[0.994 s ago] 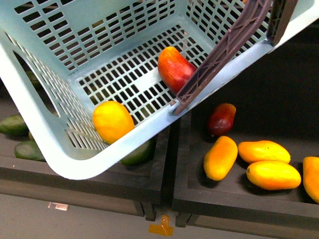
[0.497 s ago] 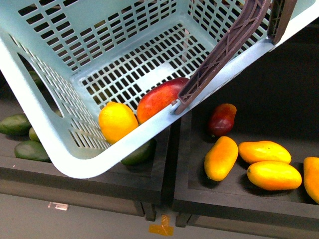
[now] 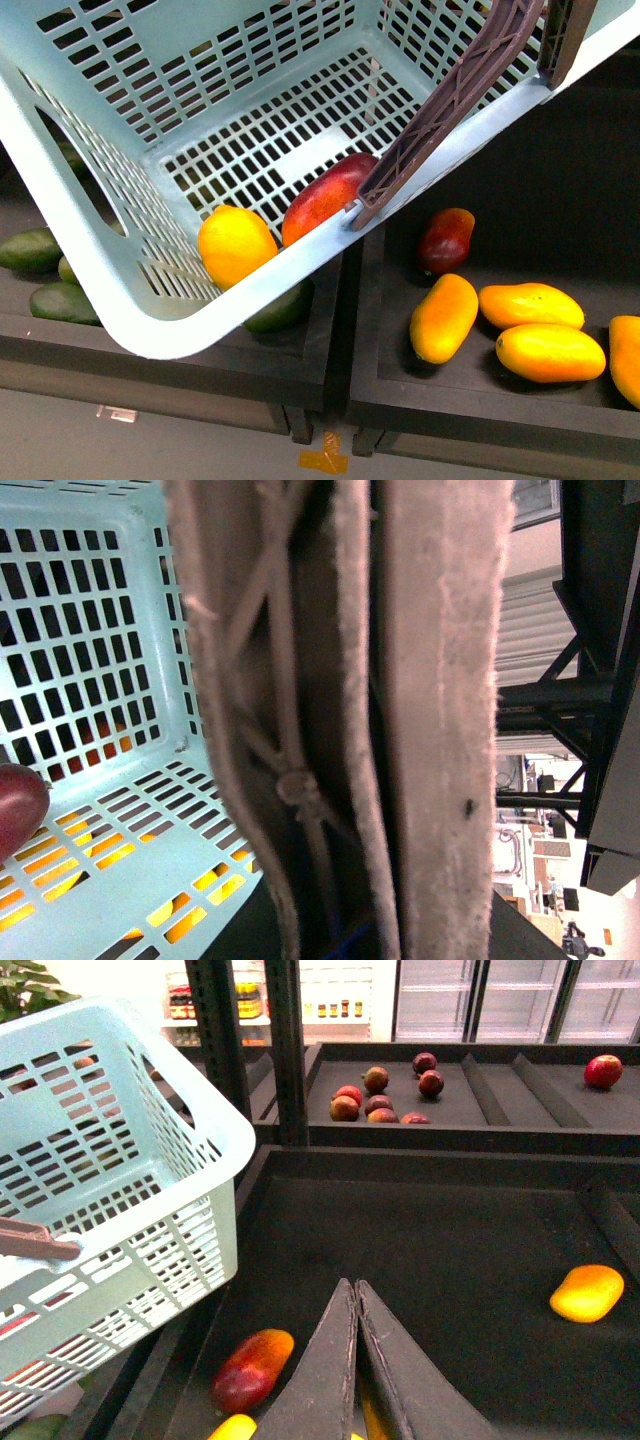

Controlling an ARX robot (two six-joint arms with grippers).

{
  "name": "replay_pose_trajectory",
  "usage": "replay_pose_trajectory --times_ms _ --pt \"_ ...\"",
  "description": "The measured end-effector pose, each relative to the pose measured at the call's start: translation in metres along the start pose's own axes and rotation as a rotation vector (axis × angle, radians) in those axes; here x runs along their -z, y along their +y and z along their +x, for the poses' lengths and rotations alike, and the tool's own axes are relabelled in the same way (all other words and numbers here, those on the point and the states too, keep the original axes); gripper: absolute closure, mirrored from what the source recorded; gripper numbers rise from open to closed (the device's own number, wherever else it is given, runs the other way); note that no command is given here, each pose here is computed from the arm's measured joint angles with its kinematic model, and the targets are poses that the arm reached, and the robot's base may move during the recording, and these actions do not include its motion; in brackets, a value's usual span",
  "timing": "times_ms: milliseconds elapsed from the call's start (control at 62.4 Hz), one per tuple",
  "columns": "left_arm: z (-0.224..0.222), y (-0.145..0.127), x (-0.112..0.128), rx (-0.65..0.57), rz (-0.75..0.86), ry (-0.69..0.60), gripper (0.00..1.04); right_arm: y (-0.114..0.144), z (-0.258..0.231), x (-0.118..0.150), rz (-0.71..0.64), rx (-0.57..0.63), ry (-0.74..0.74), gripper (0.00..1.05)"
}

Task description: Pick lemon and mango into basket

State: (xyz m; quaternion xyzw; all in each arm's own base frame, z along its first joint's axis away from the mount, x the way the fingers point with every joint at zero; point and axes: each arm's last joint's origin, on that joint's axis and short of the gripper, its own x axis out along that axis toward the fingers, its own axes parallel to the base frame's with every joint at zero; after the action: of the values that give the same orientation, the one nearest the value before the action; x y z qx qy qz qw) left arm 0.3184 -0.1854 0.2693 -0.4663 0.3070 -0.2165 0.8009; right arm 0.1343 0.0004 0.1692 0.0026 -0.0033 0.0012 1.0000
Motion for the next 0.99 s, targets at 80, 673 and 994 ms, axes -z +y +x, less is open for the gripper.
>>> replay_pose_trajectory --times_ms 80,673,994 --pt "0.000 0.000 0.000 0.000 0.000 0.001 0.88 0.000 -0.004 -0.001 0.000 0.000 -0.003 1.03" --pt "0.000 0.000 0.000 0.000 0.000 0.000 0.88 0.000 -0.021 -0.003 0.000 0.000 -0.011 1.03" --pt "0.000 0.000 0.000 0.000 0.000 0.000 0.88 0.000 -0.029 -0.001 0.000 0.002 0.002 1.03"
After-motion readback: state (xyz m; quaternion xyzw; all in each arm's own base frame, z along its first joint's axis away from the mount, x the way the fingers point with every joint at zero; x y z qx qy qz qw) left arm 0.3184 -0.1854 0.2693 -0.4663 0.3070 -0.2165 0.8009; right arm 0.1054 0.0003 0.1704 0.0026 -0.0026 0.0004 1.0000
